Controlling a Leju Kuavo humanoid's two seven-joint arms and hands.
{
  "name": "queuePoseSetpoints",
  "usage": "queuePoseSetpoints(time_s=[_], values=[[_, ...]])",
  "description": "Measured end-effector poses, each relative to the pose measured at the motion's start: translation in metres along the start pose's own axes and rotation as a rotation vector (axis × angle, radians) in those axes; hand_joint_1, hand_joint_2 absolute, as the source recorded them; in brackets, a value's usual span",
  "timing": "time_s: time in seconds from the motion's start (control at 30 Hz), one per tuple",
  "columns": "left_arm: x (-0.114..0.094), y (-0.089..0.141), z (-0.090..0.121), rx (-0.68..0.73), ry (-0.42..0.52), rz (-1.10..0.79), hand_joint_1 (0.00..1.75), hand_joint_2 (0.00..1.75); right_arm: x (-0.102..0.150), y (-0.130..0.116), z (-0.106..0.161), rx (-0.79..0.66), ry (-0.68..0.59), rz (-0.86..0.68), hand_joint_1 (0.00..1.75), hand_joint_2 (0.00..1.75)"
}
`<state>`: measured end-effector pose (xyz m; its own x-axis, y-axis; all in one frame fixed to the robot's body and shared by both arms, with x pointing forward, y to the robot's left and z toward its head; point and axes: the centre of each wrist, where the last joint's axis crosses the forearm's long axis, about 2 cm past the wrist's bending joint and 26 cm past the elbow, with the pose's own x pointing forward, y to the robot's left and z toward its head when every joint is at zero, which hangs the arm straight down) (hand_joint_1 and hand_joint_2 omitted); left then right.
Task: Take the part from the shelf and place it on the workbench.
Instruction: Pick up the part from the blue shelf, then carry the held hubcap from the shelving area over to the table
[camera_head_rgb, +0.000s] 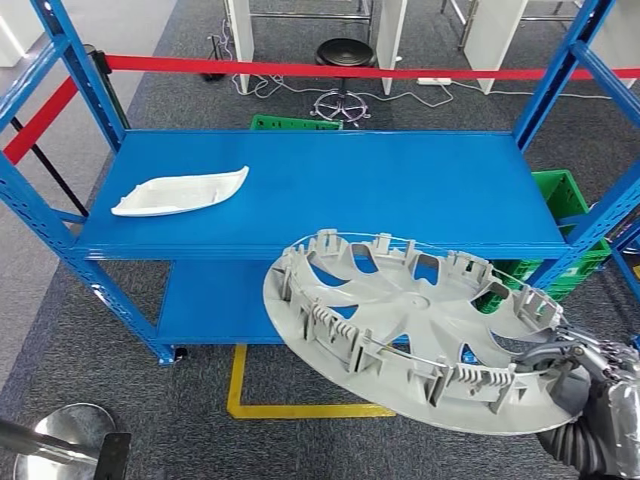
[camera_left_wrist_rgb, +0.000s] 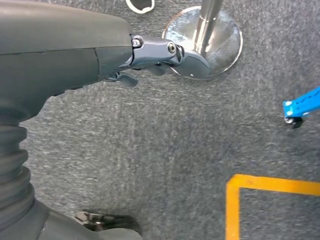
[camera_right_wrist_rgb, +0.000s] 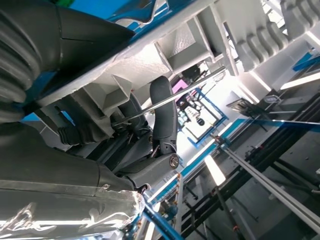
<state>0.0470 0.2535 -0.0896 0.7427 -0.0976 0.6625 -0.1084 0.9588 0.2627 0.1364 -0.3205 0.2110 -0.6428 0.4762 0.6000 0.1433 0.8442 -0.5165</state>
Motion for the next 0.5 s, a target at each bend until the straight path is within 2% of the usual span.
queuePoseSetpoints(time_s=[0.17, 0.5], values=[[0.0003, -0.0020, 0.0014, -0.033, 0.039, 0.010, 0.00, 1.75, -0.0006, -0.0030, 0.0038, 0.006, 0.002, 0.009, 1.75, 1.75], [-0.0008, 0.0017, 0.0058, -0.040, 0.050, -0.005, 0.00, 1.75, 0.0006, -0.0066, 0.0045, -0.005, 0.001, 0.016, 1.75, 1.75]])
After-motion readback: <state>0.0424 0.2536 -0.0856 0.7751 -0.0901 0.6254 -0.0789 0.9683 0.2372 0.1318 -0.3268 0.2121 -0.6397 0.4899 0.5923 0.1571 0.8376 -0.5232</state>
